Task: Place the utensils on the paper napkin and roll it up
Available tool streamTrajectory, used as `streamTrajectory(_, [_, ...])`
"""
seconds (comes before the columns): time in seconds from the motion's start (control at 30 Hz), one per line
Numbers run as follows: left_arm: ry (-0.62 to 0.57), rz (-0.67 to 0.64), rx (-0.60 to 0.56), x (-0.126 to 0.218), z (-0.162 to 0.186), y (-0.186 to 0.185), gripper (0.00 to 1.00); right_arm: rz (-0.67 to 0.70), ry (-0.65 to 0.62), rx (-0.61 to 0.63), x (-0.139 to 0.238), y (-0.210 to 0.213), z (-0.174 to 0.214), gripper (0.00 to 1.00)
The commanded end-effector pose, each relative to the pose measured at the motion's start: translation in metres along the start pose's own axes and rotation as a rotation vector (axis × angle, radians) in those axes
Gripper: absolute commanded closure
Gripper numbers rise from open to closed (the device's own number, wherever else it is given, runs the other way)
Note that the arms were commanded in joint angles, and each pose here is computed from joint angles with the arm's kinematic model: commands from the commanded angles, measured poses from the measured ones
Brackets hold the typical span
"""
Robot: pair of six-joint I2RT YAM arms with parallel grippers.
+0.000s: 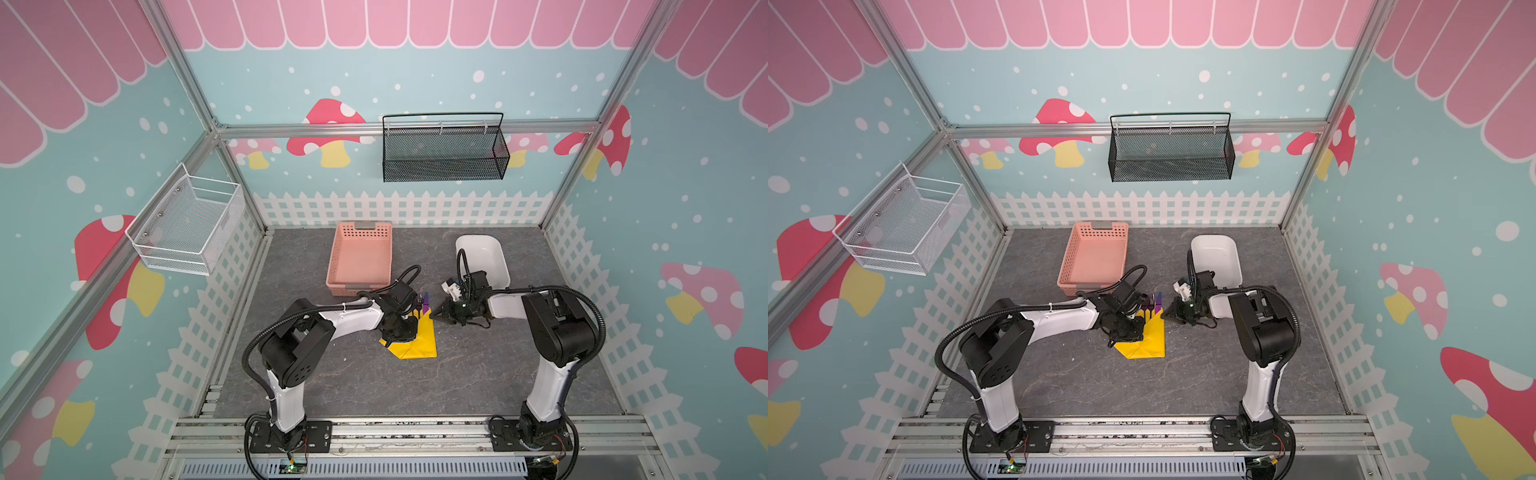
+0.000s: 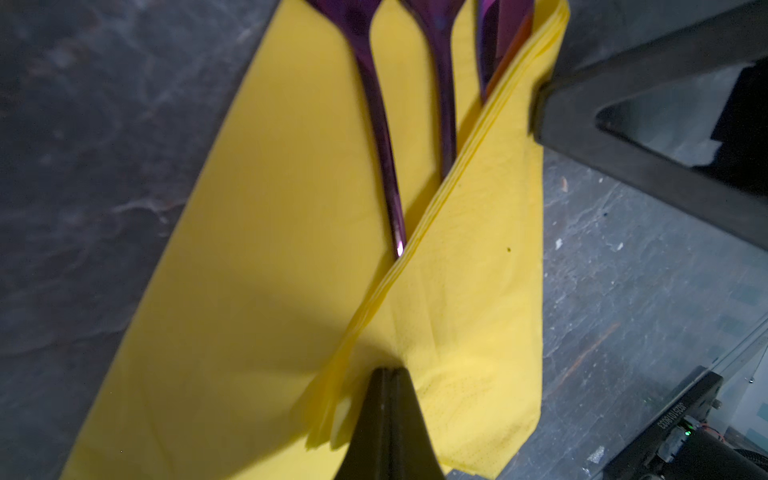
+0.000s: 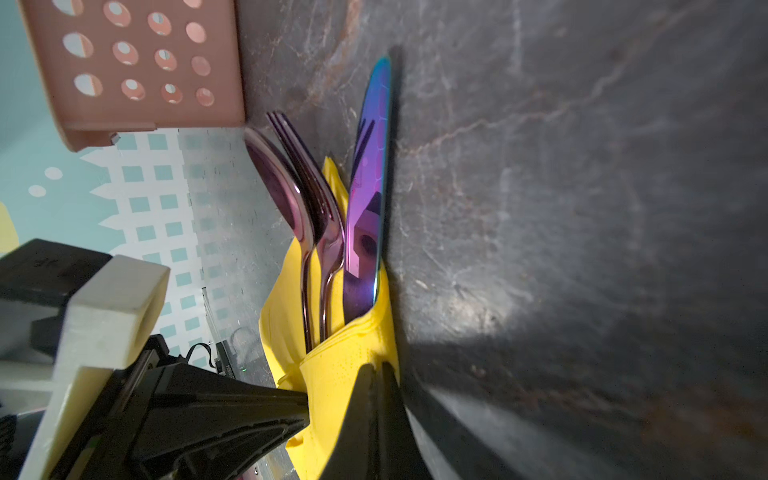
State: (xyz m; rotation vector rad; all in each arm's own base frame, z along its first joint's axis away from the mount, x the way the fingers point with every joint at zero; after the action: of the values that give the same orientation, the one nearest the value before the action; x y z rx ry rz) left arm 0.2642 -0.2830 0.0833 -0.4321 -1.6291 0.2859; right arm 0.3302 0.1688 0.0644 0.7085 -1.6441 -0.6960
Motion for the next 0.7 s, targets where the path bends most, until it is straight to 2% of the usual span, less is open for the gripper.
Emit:
streamTrajectory(0.0, [0.052,-0.073,0.024,-0.009,0.011,0.019,1.0,0.001,-0.023,0.023,0.006,0.006,-0.007,0.99])
streamTrajectory(0.27, [0.051,-0.074,0.025,-0.009,0.011,0.019,1.0,-0.055,-0.037,0.037,0.004,0.013,-0.014,0.99])
streamTrajectory(0.53, [0.054,-0.075,0.027,-0.009,0.012,0.02,1.0,0.076,0.002,-0.017,-0.009,-0.017,-0.009,0.99])
streamTrajectory(0.67, [0.052,-0.073,0.027,-0.009,0.011,0.019,1.0,0.112,-0.016,-0.003,0.001,-0.009,-0.013,0.99])
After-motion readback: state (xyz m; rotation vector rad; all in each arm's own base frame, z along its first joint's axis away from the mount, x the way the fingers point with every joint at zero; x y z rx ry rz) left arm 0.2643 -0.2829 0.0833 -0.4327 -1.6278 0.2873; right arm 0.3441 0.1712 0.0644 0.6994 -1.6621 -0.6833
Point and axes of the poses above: each gripper's point midway between its finger pads, its own x axis back along the fingers, its own y axis along the line the jaws close on, z = x × y, the point moved 7 cm from there along x, back along the fingers, and after that the axes turned 1 degree about x, right-handed, at the moved point
